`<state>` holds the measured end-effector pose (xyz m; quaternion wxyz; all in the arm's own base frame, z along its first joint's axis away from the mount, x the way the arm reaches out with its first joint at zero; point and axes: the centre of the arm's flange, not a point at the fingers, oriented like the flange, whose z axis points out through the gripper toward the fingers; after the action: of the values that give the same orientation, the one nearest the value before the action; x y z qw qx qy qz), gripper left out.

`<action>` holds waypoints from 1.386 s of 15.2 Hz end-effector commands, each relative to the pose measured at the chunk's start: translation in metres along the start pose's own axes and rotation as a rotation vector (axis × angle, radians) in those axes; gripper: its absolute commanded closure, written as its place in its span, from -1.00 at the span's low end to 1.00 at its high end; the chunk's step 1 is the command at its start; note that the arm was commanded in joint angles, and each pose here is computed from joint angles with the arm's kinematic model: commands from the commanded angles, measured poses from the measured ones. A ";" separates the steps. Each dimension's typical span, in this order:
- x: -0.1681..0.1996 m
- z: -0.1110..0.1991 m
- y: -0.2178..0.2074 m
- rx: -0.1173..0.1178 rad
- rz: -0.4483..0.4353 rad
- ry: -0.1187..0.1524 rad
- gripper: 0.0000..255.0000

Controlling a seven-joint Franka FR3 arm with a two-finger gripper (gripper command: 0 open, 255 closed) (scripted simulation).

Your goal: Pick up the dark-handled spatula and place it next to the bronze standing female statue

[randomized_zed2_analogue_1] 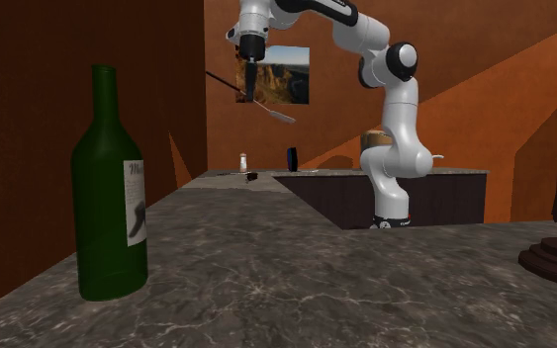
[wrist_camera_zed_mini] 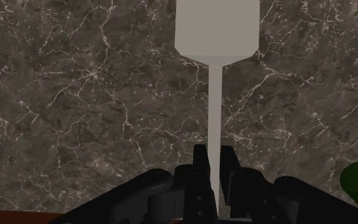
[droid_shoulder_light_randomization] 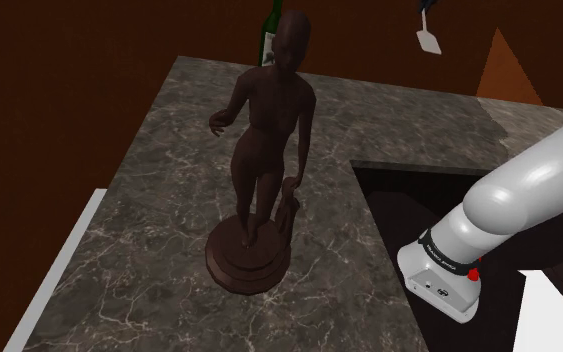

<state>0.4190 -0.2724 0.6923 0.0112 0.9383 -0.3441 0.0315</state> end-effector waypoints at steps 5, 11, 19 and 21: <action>0.002 -0.032 0.000 0.000 0.000 0.000 1.00; 0.004 -0.063 0.000 0.000 0.000 0.000 1.00; 0.007 -0.105 0.000 0.000 0.000 0.000 1.00; 0.008 -0.116 0.000 0.000 0.000 0.000 1.00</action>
<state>0.4193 -0.2729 0.8031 0.0111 0.9383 -0.3443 0.0315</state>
